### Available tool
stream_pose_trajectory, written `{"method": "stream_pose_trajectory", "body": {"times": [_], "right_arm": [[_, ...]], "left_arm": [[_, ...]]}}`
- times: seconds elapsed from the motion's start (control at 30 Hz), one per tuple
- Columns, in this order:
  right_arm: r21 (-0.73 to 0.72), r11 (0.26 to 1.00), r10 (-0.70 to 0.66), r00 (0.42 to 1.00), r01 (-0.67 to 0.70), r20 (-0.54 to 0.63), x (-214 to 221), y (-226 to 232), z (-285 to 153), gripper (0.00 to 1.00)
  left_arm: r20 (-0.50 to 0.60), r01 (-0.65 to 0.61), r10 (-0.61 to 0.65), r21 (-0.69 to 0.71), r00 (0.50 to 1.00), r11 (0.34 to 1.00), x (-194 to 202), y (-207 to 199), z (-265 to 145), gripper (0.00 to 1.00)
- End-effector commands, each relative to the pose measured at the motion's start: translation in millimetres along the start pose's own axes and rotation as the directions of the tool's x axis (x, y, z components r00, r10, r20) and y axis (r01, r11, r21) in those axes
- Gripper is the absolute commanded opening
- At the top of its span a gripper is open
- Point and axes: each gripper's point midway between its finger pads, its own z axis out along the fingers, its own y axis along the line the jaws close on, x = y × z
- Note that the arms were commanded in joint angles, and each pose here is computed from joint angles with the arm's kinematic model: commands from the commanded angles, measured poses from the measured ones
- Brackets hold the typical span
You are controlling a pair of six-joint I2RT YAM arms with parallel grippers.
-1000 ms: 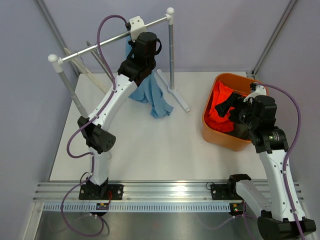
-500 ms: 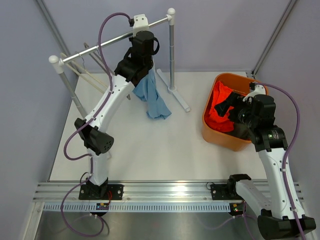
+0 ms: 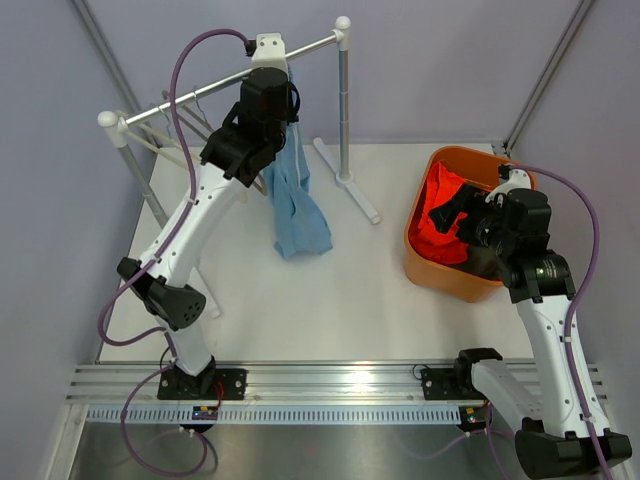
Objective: Remove the shorts from the hanger
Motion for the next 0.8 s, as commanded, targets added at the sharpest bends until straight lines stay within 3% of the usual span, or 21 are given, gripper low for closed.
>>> {"method": "stream_pose_trajectory", "body": {"times": [0.0,0.27,0.5,0.77], "right_arm": [[-0.033,0.999,-0.027,0.999,0.028,0.044,-12.1,7.7,-3.2,0.84],[-0.05,0.999,-0.015,0.999,0.017,0.046,-12.7,12.6,-9.3,0.84],[-0.113,0.993,-0.035,0.999,0.036,0.01,-7.0,34.0,-13.0,0.85],[-0.16,0.984,-0.082,0.995,0.073,-0.052,11.3,74.1,-2.4,0.85]], "left_arm": [[0.023,0.011,-0.013,0.081,1.0,0.997,-17.1,-8.0,-23.0,0.0],[-0.095,-0.055,0.076,0.208,0.993,0.977,15.3,-27.6,-60.2,0.0],[-0.147,-0.042,0.099,0.35,0.984,0.936,36.2,-36.6,-133.8,0.0],[-0.229,-0.005,0.13,0.479,0.965,0.878,106.1,-32.2,-215.2,0.0]]}}
